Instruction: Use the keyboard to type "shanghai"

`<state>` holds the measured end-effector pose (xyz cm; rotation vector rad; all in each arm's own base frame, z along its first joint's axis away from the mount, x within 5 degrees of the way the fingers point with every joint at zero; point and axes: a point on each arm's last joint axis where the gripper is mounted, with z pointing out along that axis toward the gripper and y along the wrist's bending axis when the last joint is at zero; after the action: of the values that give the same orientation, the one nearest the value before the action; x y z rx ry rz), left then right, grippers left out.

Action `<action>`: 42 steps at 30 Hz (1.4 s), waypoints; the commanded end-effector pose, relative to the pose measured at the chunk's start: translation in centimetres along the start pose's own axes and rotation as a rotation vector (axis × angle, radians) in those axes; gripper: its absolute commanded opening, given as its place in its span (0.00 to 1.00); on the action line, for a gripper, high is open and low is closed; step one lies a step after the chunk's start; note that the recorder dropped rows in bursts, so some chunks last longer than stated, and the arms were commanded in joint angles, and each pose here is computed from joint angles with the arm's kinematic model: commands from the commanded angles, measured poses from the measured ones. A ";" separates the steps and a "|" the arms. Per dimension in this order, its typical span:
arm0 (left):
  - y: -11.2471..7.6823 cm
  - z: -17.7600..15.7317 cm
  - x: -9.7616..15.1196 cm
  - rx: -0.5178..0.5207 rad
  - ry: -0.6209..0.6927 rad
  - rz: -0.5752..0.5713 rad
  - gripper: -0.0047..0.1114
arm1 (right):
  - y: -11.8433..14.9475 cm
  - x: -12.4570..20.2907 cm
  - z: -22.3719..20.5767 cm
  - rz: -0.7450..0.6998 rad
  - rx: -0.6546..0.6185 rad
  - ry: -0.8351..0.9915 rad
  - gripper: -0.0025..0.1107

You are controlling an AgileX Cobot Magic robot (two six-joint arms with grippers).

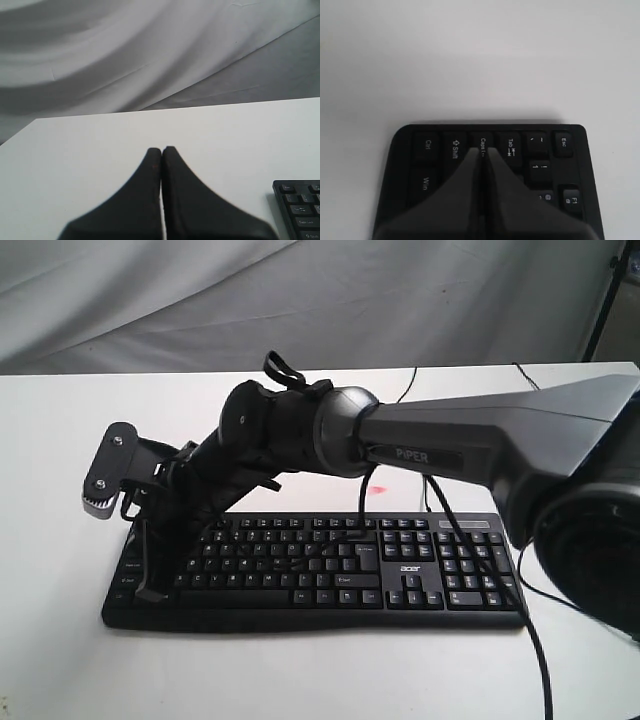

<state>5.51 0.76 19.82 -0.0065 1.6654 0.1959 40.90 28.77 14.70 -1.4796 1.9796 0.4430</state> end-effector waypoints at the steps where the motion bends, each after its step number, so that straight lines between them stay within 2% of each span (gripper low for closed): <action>1: 0.0 0.1 0.1 0.004 0.001 -0.003 0.05 | -0.3 0.3 0.6 0.012 0.023 -0.002 0.02; 42: 0.0 0.1 0.1 0.004 0.001 -0.003 0.05 | -0.3 1.8 2.5 0.014 0.023 0.027 0.02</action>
<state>5.51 0.76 19.82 -0.0065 1.6654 0.1959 41.45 28.79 11.53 -1.4625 2.0236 0.4139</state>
